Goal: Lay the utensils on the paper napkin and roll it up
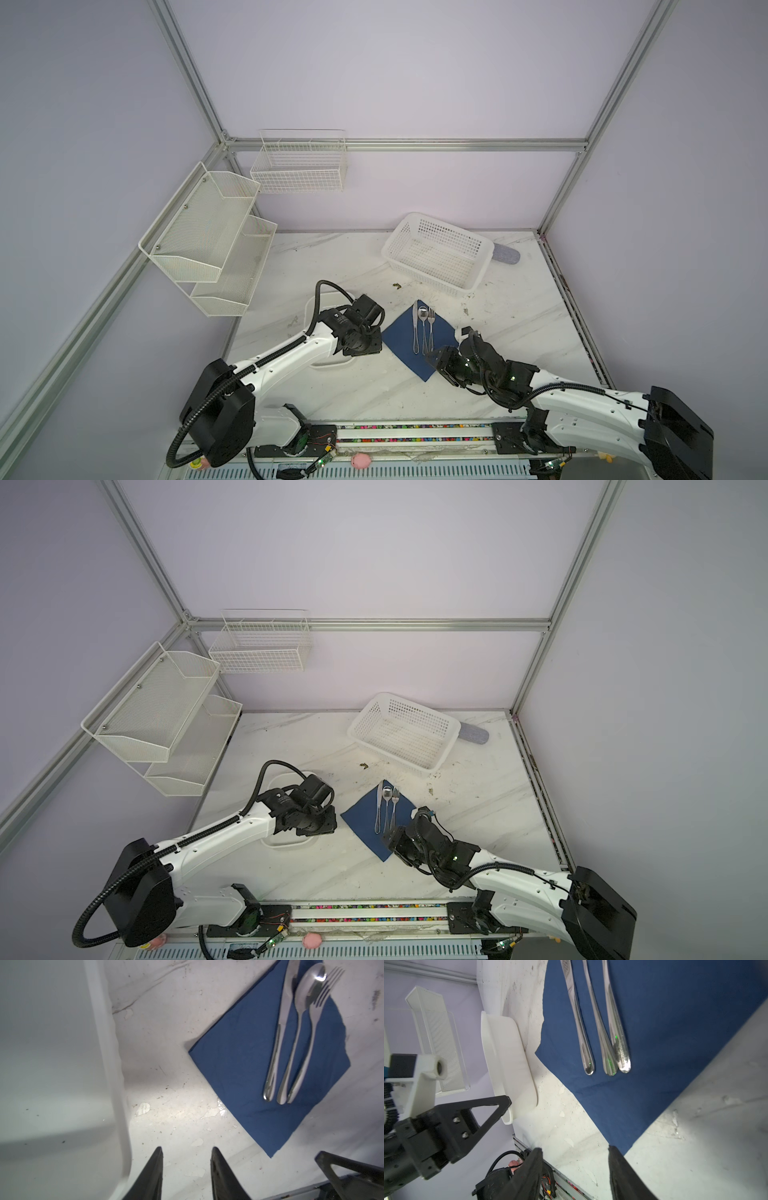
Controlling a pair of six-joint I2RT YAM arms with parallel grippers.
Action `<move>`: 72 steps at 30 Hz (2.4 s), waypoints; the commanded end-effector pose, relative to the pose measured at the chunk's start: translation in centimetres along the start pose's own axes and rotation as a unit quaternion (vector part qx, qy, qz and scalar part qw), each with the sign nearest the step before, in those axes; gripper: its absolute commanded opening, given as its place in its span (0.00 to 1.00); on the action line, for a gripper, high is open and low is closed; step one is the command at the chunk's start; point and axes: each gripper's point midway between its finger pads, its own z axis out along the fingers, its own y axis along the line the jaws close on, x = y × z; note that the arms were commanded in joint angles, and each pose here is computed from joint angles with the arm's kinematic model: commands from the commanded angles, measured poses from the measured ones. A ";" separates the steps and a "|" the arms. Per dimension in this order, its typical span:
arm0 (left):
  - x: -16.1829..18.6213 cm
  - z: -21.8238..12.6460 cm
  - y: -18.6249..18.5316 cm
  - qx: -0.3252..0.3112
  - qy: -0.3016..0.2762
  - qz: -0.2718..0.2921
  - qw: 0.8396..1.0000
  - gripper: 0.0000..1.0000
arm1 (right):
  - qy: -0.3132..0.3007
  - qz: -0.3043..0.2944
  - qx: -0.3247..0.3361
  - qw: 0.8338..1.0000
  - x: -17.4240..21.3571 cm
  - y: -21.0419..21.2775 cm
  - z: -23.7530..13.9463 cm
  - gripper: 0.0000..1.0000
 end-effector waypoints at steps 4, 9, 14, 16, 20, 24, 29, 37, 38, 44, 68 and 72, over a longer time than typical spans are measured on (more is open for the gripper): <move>0.6 0.6 -3.6 0.089 0.005 0.018 0.996 0.37 | 0.008 0.053 0.003 0.999 0.9 -1.5 0.7 0.51; 1.0 1.3 -4.7 0.102 0.011 0.023 0.994 0.37 | 0.014 0.063 0.008 0.998 1.2 -2.5 0.9 0.51; 1.2 2.0 -5.3 0.104 0.017 0.027 0.994 0.38 | 0.014 0.065 0.007 0.998 1.2 -2.8 1.3 0.50; 1.4 2.3 -5.5 0.105 0.021 0.028 0.994 0.38 | 0.018 0.067 0.002 0.998 1.3 -2.8 1.5 0.50; 1.5 2.5 -5.7 0.107 0.023 0.030 0.994 0.40 | 0.028 0.067 0.007 0.997 1.7 -3.1 2.0 0.50; 1.6 2.7 -5.7 0.105 0.026 0.030 0.994 0.40 | 0.029 0.065 0.020 0.997 1.8 -3.7 2.2 0.50; 1.8 2.8 -5.8 0.107 0.032 0.030 0.993 0.40 | 0.030 0.067 0.024 0.997 1.9 -4.2 2.2 0.50; 2.1 2.8 -5.9 0.110 0.038 0.020 0.993 0.40 | 0.035 0.077 0.022 0.996 2.1 -4.5 2.8 0.50; 2.3 2.8 -6.0 0.110 0.039 0.021 0.993 0.40 | 0.035 0.077 0.019 0.996 2.0 -4.4 2.8 0.50; 2.3 2.8 -6.0 0.107 0.038 0.019 0.993 0.40 | 0.026 0.078 -0.001 0.997 1.6 -3.4 2.9 0.50; 1.4 2.8 -7.4 0.120 0.022 0.029 0.992 0.45 | -0.037 0.047 -0.063 0.996 -4.0 1.5 1.9 0.56; 0.8 2.7 -8.2 0.134 -0.002 0.061 0.989 0.45 | -0.041 0.047 -0.056 0.996 -4.9 1.2 2.5 0.56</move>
